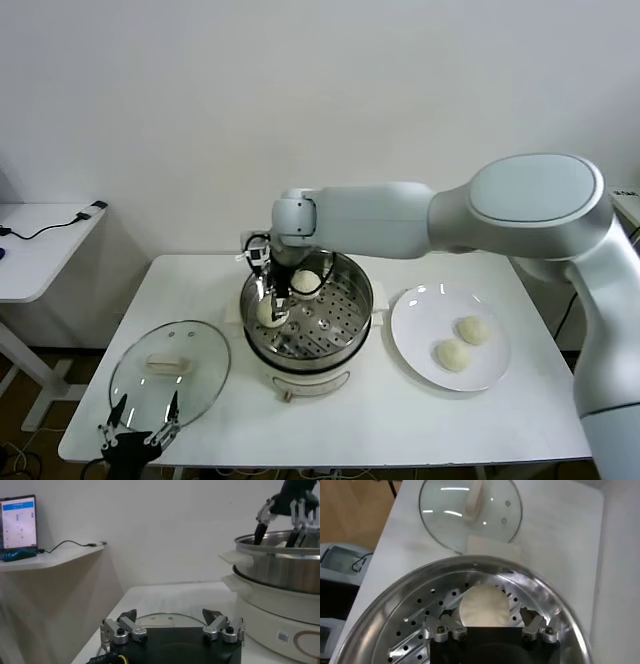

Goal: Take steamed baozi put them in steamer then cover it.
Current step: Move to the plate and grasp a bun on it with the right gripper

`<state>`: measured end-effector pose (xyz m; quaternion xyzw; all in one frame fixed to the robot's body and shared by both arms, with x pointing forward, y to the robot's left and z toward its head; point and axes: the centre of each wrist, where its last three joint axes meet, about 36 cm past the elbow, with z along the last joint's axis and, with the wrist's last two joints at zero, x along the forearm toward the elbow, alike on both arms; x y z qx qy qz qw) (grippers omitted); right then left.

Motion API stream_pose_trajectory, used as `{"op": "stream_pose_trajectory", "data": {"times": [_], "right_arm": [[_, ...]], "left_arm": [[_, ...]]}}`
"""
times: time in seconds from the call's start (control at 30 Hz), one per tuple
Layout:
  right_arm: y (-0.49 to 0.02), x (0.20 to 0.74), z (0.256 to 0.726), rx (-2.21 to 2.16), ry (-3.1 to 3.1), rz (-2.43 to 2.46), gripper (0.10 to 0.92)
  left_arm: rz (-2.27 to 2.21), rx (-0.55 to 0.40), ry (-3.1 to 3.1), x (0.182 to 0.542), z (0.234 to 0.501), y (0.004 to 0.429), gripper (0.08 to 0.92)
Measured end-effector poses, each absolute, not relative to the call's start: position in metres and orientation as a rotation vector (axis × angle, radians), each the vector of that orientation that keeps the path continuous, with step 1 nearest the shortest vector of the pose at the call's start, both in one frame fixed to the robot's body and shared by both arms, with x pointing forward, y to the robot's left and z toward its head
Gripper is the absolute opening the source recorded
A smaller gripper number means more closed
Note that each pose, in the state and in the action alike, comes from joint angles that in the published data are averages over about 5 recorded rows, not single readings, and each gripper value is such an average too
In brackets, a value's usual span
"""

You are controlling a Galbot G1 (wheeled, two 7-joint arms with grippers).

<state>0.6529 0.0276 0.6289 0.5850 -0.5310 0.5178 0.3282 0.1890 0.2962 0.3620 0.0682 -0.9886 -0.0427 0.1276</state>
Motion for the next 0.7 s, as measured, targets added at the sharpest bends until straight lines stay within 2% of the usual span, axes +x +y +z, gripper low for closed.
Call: {"op": "stream_pose_trajectory", "data": {"times": [0.17,0.37,0.57,0.7], "right_arm": [[-0.024,0.663,0.67,1.536,-1.398,1.359,0.823],[-0.134,0.667,0.699,1.455,-1.367,1.374,0.823],[-0.246,0.66,0.678,1.352,-1.339,1.349,0.823],[-0.298,0.652,0.645,1.306,-1.316,1.316,0.823]], "left_arm": [[-0.132,0.2,-2.882,0.19,0.365,0.297,0.823],[-0.131,0.205,-2.888,0.193,0.366,0.298,0.823],[-0.123,0.208,-2.889,0.193,0.366,0.297,0.823],[-0.122,0.212,-2.883,0.192,0.365,0.296,0.823]]}}
